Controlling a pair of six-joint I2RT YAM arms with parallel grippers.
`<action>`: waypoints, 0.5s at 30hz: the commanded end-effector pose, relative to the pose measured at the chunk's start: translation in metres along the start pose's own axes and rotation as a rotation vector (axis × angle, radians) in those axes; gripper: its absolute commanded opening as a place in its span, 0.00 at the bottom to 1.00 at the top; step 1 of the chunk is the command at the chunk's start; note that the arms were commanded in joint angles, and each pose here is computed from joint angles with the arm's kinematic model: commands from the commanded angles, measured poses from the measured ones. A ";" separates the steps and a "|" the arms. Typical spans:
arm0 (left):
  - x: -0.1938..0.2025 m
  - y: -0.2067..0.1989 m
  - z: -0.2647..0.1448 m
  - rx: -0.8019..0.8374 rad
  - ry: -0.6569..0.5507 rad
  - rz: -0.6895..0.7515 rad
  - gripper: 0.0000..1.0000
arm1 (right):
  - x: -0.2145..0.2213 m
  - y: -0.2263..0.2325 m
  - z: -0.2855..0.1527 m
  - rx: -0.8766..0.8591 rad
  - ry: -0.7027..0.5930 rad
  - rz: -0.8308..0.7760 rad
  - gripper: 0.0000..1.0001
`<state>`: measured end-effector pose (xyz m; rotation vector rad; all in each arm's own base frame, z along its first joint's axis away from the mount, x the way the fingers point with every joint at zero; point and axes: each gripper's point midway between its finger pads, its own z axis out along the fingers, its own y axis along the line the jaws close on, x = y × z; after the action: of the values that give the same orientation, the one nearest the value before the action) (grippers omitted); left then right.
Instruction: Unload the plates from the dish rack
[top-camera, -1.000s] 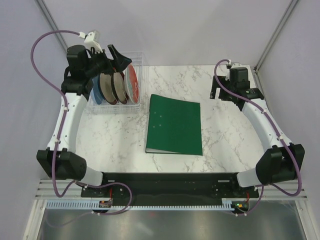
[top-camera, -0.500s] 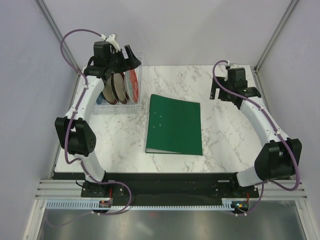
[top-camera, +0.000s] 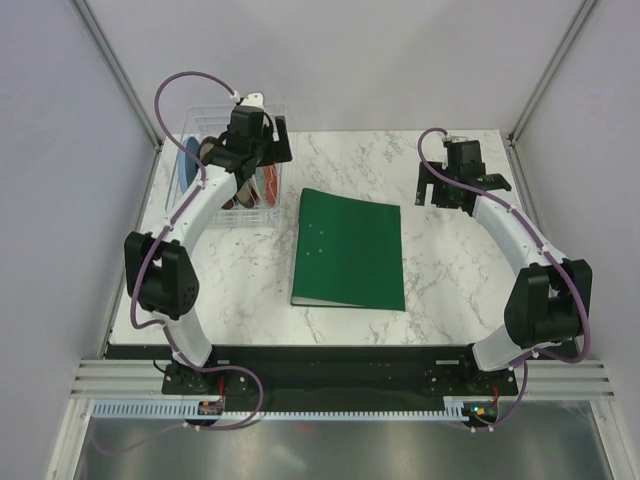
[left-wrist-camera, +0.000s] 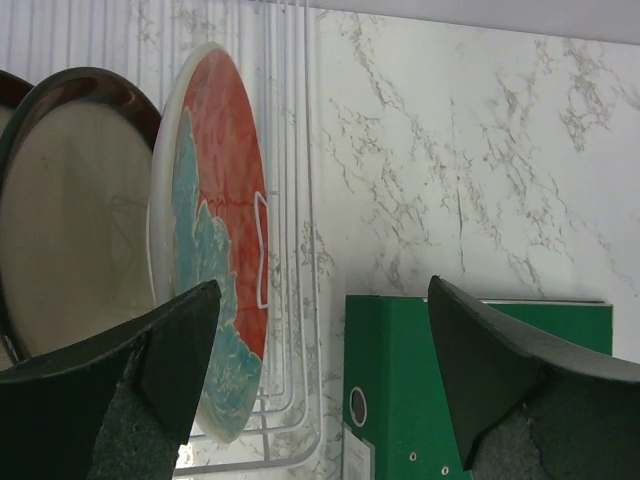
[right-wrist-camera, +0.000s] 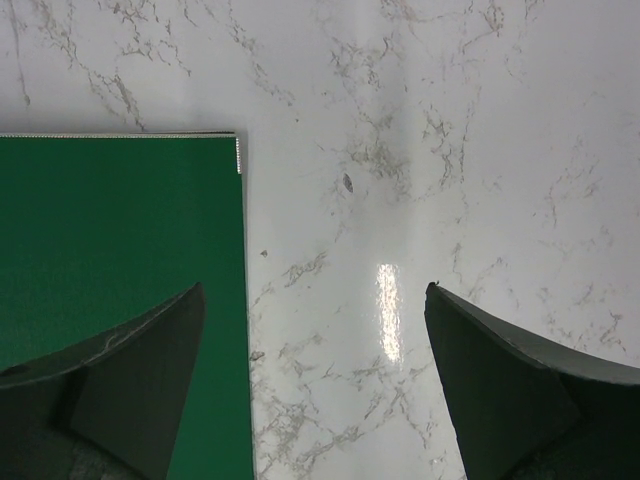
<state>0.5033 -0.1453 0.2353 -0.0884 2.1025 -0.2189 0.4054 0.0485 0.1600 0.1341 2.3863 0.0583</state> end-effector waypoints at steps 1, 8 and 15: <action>-0.033 0.028 -0.029 -0.158 -0.136 0.047 0.92 | 0.001 0.005 0.004 -0.022 -0.010 -0.002 0.98; -0.058 0.022 -0.052 -0.183 -0.224 0.062 0.92 | 0.010 0.011 0.013 -0.052 0.023 0.007 0.98; -0.043 0.027 -0.039 -0.208 -0.189 0.082 0.89 | 0.014 0.014 0.018 -0.066 0.039 0.014 0.98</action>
<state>0.4911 -0.1136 0.2818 -0.1556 1.9559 -0.0014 0.4044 0.0572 0.1385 0.1173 2.4320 0.1104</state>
